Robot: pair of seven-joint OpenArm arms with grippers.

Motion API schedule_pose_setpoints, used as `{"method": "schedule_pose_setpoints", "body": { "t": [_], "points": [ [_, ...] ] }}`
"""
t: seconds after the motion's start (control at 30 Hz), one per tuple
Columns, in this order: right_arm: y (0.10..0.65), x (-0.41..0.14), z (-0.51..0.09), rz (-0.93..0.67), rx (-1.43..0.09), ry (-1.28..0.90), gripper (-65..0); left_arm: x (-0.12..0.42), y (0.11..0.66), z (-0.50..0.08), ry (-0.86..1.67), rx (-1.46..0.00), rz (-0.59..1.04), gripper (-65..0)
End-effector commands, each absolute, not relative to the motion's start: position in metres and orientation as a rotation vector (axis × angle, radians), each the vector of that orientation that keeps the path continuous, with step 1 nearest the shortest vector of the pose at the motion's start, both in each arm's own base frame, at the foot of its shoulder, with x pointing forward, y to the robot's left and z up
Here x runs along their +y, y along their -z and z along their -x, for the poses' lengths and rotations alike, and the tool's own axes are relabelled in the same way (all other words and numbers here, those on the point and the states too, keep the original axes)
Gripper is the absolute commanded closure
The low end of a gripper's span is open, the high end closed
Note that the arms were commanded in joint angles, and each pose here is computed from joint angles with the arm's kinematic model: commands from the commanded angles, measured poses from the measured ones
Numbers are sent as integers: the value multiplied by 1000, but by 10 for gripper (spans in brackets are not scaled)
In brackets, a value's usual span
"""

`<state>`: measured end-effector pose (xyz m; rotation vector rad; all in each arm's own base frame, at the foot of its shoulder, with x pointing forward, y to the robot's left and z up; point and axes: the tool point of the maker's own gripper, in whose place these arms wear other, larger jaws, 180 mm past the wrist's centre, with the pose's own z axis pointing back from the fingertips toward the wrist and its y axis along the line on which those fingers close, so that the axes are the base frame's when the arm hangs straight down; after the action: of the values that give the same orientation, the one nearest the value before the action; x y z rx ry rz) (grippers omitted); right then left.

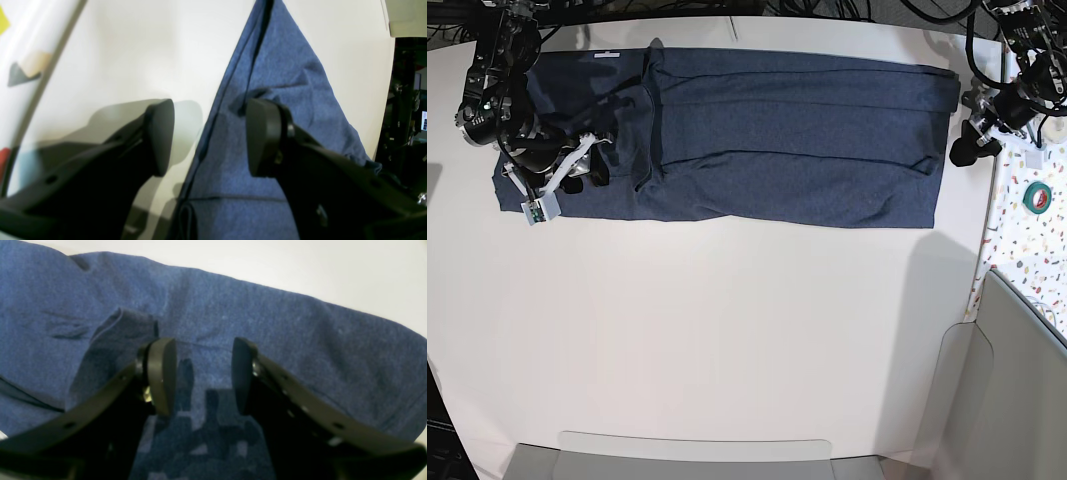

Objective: Layout the t-shirt on the table in an organized manner, then fold the t-shirt properly
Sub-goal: 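Move the left gripper to the strip end and grasp its corner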

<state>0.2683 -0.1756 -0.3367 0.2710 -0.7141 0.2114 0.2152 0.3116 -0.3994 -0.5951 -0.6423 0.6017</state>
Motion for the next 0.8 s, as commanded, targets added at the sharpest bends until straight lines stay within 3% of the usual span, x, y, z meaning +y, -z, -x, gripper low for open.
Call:
{"method": "schedule_pose_setpoints", "body": {
  "t": [0.0, 0.47, 0.77],
  "points": [
    [326, -177, -274, -271, -757, -225, -273, 314, 402, -206, -586, -604, 567, -337],
    [326, -175, -274, -273, -754, -228, -273, 261, 429, -186, -620, -494, 687, -337],
    [326, -175, -274, -273, -754, -228, -273, 218, 436, -200, -513, -444, 742, -337]
  ]
}}
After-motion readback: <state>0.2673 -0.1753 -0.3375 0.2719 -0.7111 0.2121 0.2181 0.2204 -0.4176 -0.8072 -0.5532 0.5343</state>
